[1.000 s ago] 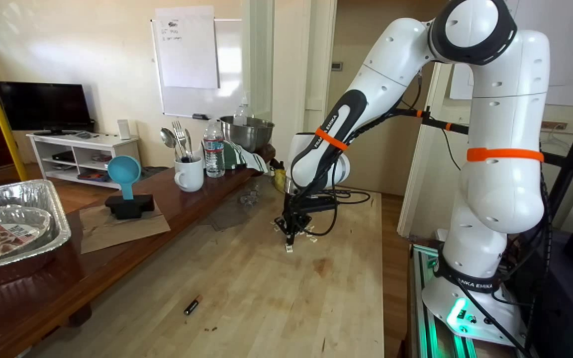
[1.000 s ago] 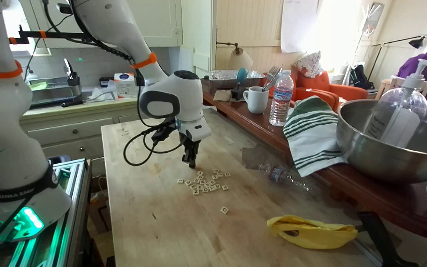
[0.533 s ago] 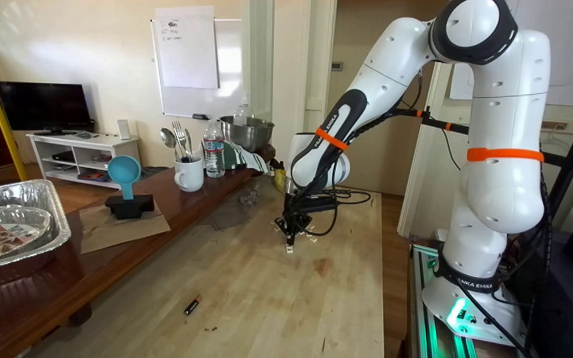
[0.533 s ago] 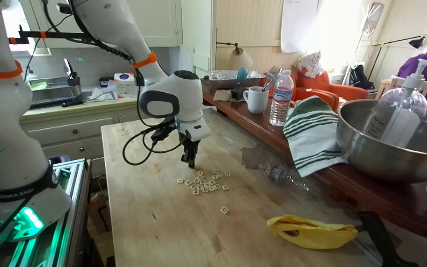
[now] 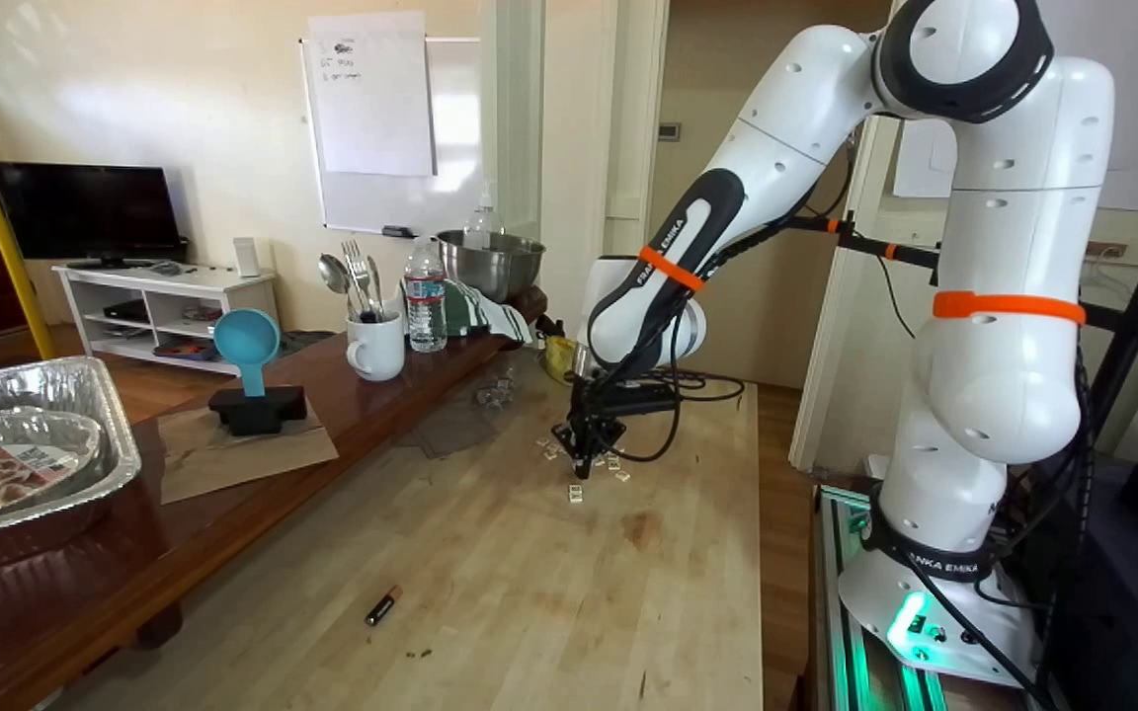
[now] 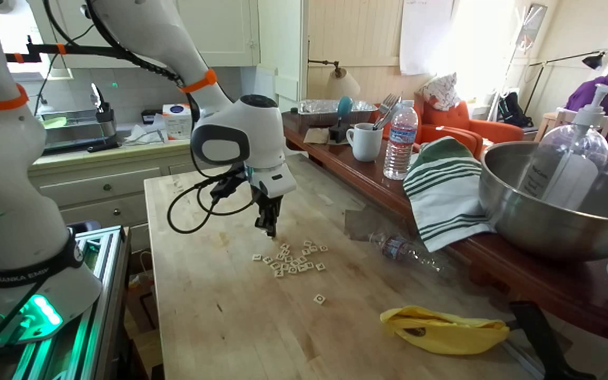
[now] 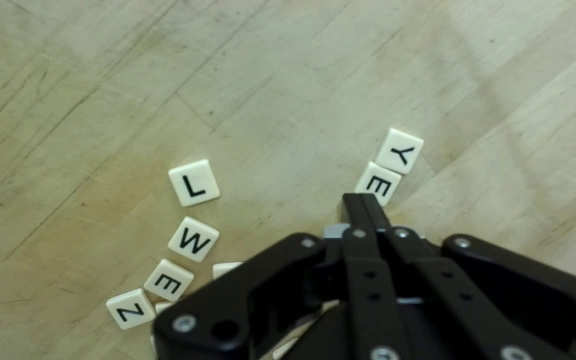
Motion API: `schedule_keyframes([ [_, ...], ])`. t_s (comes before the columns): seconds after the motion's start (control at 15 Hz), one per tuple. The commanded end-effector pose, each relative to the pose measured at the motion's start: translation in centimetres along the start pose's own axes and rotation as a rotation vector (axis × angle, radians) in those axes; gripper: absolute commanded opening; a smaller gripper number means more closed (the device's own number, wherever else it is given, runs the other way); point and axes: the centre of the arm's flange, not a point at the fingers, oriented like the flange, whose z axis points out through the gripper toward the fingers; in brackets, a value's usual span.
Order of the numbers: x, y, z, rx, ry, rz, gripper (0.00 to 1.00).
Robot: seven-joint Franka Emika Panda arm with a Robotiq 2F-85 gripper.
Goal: Move the small objects on the table
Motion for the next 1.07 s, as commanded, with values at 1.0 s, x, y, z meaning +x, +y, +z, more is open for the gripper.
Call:
schedule_keyframes([
  [1.0,1.9,1.6,0.7,-0.076,0.223,-0.160,0.00],
])
